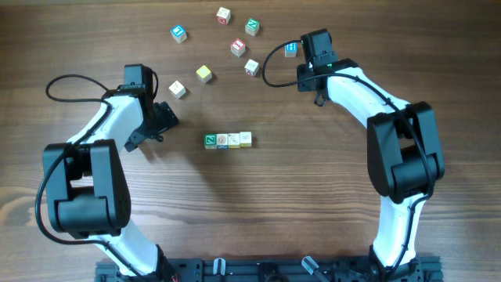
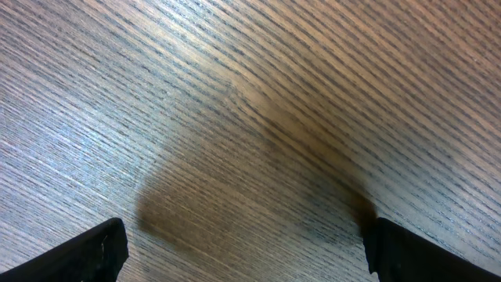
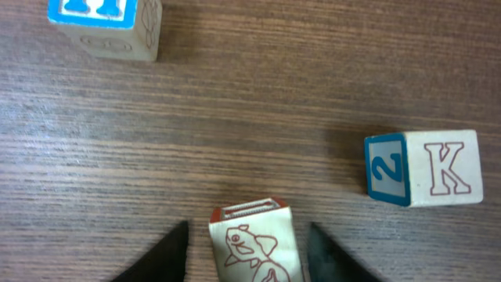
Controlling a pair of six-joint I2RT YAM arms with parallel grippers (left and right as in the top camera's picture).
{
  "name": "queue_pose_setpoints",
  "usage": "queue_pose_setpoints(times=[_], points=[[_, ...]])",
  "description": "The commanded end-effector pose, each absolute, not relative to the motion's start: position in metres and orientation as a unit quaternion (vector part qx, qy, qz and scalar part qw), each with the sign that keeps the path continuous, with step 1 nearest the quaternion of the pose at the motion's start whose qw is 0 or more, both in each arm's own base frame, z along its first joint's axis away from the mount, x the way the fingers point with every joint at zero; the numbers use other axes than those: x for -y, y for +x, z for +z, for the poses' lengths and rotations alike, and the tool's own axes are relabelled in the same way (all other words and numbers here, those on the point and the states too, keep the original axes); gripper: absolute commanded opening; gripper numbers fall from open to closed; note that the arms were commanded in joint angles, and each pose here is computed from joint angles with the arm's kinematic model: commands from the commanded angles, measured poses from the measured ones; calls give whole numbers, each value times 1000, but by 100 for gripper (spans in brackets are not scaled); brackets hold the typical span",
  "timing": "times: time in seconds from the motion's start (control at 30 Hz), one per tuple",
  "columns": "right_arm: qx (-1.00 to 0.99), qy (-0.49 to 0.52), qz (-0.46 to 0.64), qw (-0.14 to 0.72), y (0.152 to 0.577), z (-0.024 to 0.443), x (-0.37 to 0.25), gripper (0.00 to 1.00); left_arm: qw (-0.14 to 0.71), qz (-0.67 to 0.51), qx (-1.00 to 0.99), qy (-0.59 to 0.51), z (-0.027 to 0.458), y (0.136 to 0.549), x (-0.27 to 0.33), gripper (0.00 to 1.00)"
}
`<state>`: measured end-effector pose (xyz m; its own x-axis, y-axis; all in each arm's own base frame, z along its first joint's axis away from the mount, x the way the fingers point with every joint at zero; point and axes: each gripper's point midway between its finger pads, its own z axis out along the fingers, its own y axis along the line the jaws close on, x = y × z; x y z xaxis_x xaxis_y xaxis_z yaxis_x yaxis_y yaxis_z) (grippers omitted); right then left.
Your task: Form a horizontal line
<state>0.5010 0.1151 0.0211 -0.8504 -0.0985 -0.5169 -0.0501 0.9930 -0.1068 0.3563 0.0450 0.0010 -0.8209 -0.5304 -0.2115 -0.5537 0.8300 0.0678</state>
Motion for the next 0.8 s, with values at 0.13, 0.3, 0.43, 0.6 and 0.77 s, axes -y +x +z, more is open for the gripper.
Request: queue_pose_setpoints(times=[0.13,0.3,0.43,0.6,0.77], points=[[-961,-41,-40,270,501,17,-118,59,85,68,-953,-284,-4,353,-45,100],[-962,-41,-40,269,501,15,-118,46,85,68,-953,-284,-4,353,-45,100],[-961,-41,-40,271,503,11,-119,44,85,68,-953,-284,-4,353,-45,100],[-964,-42,-43,259,501,-4,-118,30,85,68,-953,-284,-4,353,-45,100],[-957,-40,-37,286,509,30,-120,14,85,68,-953,-284,-4,353,-45,100]])
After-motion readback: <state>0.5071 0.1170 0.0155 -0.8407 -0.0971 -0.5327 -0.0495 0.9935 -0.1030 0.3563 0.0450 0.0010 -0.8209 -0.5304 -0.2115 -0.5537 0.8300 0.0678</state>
